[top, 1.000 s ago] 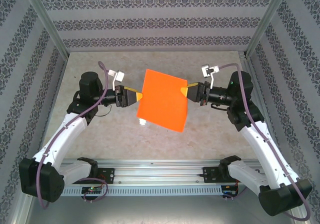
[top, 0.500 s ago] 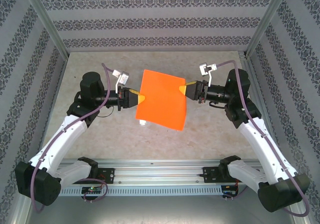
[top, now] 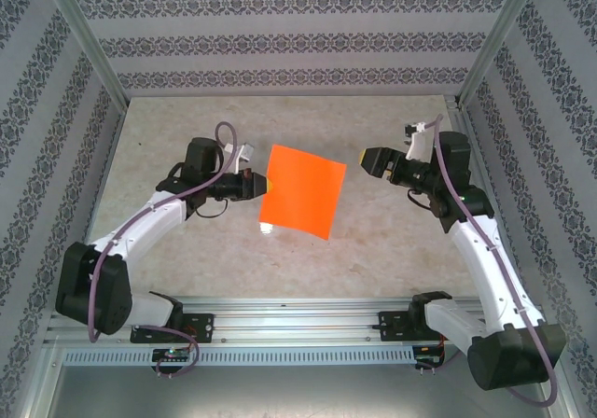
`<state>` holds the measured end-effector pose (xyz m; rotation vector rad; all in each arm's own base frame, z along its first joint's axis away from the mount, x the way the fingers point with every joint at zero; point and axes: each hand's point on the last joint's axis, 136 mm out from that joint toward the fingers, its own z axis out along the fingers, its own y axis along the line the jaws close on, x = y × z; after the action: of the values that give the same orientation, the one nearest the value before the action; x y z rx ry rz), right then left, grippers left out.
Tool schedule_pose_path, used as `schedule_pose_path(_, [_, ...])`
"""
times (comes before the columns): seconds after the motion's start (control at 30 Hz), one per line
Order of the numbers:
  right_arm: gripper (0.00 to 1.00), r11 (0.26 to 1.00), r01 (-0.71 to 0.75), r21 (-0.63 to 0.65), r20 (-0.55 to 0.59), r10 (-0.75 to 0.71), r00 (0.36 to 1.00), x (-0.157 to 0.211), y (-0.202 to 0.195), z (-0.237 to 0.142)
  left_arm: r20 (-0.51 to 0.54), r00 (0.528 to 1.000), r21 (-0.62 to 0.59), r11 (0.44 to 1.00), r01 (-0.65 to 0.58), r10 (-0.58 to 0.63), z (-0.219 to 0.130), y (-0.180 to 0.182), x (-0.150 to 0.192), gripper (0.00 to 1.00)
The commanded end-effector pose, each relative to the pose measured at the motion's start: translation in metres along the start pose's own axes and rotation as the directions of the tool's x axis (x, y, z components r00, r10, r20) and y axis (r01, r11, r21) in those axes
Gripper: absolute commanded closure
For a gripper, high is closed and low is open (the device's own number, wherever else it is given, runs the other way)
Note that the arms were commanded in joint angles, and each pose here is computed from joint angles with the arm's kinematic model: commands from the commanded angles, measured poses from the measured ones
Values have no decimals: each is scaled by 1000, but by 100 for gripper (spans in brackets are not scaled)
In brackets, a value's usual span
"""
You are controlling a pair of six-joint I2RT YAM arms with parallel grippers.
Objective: Fold a paper plane with a square sheet of paper (fold left side to right side)
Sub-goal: Place a square sheet of paper at the center of the table.
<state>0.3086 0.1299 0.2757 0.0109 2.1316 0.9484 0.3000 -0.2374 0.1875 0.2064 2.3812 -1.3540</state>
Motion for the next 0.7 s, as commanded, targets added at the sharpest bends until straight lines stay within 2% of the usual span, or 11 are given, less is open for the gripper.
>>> schedule_pose_path(0.0, [21, 964, -73, 257, -20, 81, 997, 23, -58, 3, 17, 994, -160, 982, 105, -104, 8, 41, 10, 100])
schedule_pose_path(0.1, [21, 940, -177, 291, -3, 187, 982, 38, -76, 15, -12, 994, -220, 970, 107, -112, 15, 58, 18, 100])
schedule_pose_path(0.23, [21, 925, -326, 195, 4, 332, 943, 52, -66, 45, -95, 994, -324, 946, 17, -51, 24, 67, 31, 100])
schedule_pose_path(0.37, [22, 874, -442, 199, -39, 458, 888, 66, -52, 74, -144, 990, -404, 913, -63, 5, 25, 72, 36, 100])
schedule_pose_path(0.53, [22, 848, -498, 181, -115, 521, 846, 73, -12, 113, -154, 987, -413, 904, -115, 55, 27, 66, 32, 100])
schedule_pose_path(0.67, [24, 817, -545, 187, -166, 573, 802, 77, 5, 143, -161, 984, -400, 907, -131, 72, 30, 61, 33, 100])
